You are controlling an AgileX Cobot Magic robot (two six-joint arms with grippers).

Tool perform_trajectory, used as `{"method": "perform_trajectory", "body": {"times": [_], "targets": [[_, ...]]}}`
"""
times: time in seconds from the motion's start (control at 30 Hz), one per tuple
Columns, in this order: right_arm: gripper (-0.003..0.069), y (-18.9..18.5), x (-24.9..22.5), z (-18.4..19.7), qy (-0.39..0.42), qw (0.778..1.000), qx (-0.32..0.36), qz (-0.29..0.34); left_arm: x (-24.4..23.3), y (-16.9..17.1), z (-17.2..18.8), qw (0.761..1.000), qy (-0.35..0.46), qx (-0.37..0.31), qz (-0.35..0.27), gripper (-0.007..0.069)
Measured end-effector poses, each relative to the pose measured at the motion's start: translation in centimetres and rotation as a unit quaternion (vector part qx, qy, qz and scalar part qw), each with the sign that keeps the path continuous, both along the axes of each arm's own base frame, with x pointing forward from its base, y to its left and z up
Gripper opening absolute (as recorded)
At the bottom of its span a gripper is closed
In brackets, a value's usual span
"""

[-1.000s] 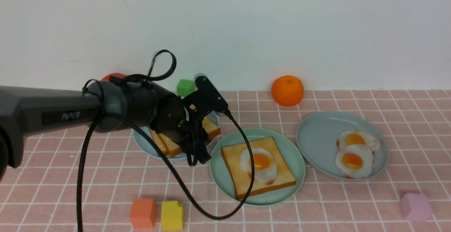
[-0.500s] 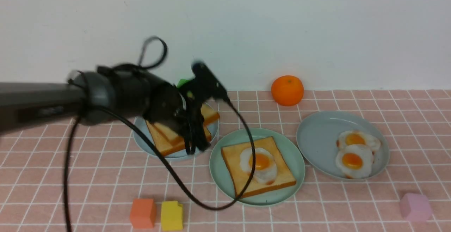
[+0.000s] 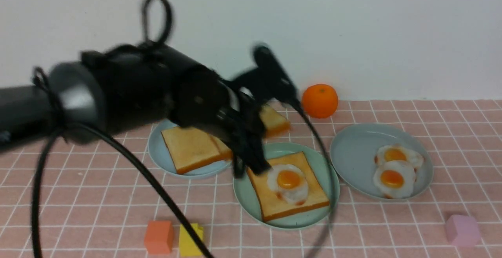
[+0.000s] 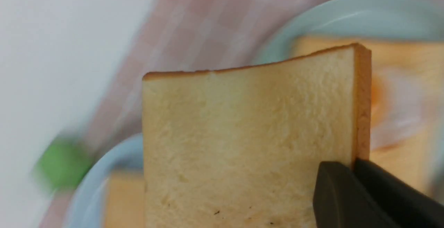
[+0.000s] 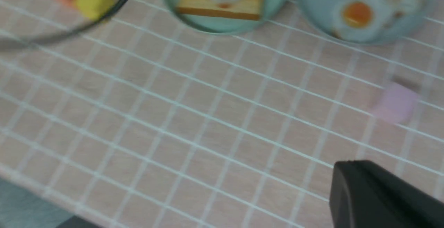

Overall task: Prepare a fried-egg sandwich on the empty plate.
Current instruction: Use the left arm to place a slice of bread on the fried egg in the middle

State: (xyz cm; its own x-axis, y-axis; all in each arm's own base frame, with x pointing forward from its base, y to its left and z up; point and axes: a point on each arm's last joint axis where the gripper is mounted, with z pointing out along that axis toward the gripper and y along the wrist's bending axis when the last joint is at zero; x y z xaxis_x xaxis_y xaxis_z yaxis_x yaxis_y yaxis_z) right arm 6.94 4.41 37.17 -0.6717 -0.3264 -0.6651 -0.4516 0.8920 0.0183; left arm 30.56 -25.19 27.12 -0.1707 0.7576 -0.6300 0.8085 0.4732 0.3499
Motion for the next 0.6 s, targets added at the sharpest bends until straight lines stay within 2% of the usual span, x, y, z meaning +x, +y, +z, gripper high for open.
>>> {"method": "perform_trajectory", "body": {"times": [0.1, 0.2, 0.6], "targets": [[0.0011, -0.1, 0.1, 0.0, -0.006, 1.0, -0.004, -0.006, -1.7, -2.4, -1.1, 0.999, 0.013, 0.012, -0.045, 0.0041], [0.0011, -0.4, -0.1, 0.1, -0.01, 1.0, -0.001, -0.007, -2.4, -3.6, -2.3, 0.997, 0.024, 0.025, -0.065, 0.0041], [0.0013, -1.7, -1.5, 0.6, -0.033, 0.999, 0.033, -0.016, -1.8, -4.6, -5.9, 0.995, 0.06, 0.041, -0.065, 0.0041]]}}
